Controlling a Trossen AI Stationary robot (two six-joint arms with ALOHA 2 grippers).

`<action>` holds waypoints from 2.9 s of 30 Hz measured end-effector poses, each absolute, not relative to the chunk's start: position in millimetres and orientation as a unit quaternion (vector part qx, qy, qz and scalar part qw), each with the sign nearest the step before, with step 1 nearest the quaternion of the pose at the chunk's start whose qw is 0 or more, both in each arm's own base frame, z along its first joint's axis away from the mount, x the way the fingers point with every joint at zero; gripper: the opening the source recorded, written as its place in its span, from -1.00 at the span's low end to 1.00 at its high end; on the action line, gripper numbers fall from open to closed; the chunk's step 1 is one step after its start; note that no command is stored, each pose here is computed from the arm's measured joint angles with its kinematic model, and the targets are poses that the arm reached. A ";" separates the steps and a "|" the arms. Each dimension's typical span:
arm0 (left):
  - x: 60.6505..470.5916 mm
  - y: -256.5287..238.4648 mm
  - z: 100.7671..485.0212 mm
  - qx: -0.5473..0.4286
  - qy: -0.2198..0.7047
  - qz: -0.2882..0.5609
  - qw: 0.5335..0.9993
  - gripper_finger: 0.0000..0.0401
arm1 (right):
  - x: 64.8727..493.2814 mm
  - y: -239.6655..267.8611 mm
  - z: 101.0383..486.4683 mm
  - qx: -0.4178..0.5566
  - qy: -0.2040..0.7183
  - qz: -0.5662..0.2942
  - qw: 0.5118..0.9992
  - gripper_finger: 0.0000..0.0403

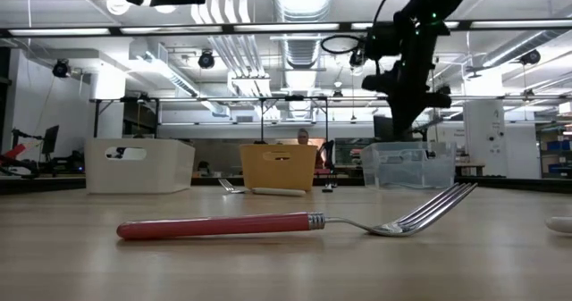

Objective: Sort silverware by color (type)
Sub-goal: Put the blue fork into the transparent bin, then put the white fork into the white bin

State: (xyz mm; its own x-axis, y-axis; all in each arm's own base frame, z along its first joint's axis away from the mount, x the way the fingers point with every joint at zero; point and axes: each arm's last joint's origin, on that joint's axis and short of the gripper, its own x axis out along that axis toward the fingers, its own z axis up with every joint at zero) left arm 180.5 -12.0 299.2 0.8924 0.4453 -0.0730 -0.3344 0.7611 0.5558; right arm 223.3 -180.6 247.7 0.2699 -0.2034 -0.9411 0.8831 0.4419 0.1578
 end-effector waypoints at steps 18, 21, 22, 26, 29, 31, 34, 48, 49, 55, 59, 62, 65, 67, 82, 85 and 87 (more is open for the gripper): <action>189.5 -9.8 294.5 0.278 0.110 0.211 0.931 -0.43 | 219.6 -178.1 201.5 0.362 0.437 -0.392 0.724 -0.87; 189.5 -9.8 294.8 0.277 0.108 0.212 0.931 -0.43 | 219.8 -178.2 201.6 0.362 0.436 -0.392 0.725 -0.79; 189.5 -9.8 294.8 0.277 0.108 0.212 0.931 -0.43 | 219.8 -178.2 201.6 0.362 0.436 -0.392 0.725 -0.76; 189.5 -10.1 295.3 0.272 0.104 0.212 0.933 -0.43 | 221.3 -179.3 205.2 0.355 0.433 -0.389 0.731 -0.65; 189.5 -10.1 295.1 0.247 0.099 0.215 0.940 -0.43 | 225.6 -176.4 219.6 0.344 0.416 -0.381 0.751 -0.59; 189.5 -10.1 294.6 0.223 0.096 0.216 0.946 -0.43 | 229.2 -169.8 232.3 0.332 0.396 -0.369 0.772 -0.56; 190.7 -10.7 289.4 0.167 0.103 0.212 0.957 -0.43 | 233.6 -153.4 248.3 0.309 0.367 -0.344 0.807 -0.54; 225.3 -30.8 247.9 -0.004 0.184 0.103 0.978 -0.43 | 246.8 -16.8 281.6 0.155 0.293 -0.220 0.917 -0.64; 227.7 -32.6 245.3 -0.009 0.187 0.102 0.977 -0.43 | 247.5 -7.2 280.9 0.156 0.289 -0.205 0.922 -0.65; 239.2 -42.4 233.3 -0.031 0.196 0.083 0.977 -0.43 | 250.5 43.5 272.0 0.138 0.282 -0.137 0.940 -0.66; 243.8 -50.1 228.0 -0.041 0.198 0.073 0.977 -0.43 | 251.2 69.0 265.0 0.141 0.276 -0.111 0.944 -0.64; 245.4 -56.6 224.1 -0.046 0.203 0.064 0.976 -0.43 | 251.5 83.5 260.6 0.141 0.275 -0.095 0.946 -0.63; 246.7 -63.2 220.5 -0.055 0.206 0.055 0.975 -0.43 | 253.0 96.3 255.6 0.134 0.276 -0.077 0.948 -0.64; 247.7 -67.9 218.4 -0.062 0.206 0.049 0.975 -0.43 | 254.5 103.1 252.3 0.129 0.274 -0.074 0.950 -0.65; 249.8 -128.8 194.2 -0.097 0.203 -0.042 0.973 -0.43 | 263.7 146.8 220.3 0.162 0.292 -0.040 0.942 -0.60; 250.8 -140.8 184.0 -0.100 0.208 -0.057 0.971 -0.43 | 263.0 154.2 213.5 0.185 0.303 -0.039 0.934 -0.59; 251.6 -146.8 177.7 -0.103 0.211 -0.063 0.970 -0.43 | 261.9 159.3 209.7 0.199 0.308 -0.041 0.929 -0.60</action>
State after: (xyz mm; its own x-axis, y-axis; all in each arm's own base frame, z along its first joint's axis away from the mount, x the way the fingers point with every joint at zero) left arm 251.6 -146.8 177.7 0.9034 -0.1649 -0.3958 0.0783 0.9710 -0.2259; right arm 261.9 159.3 209.7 0.8066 0.0470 -0.5892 0.1981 0.9177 0.3444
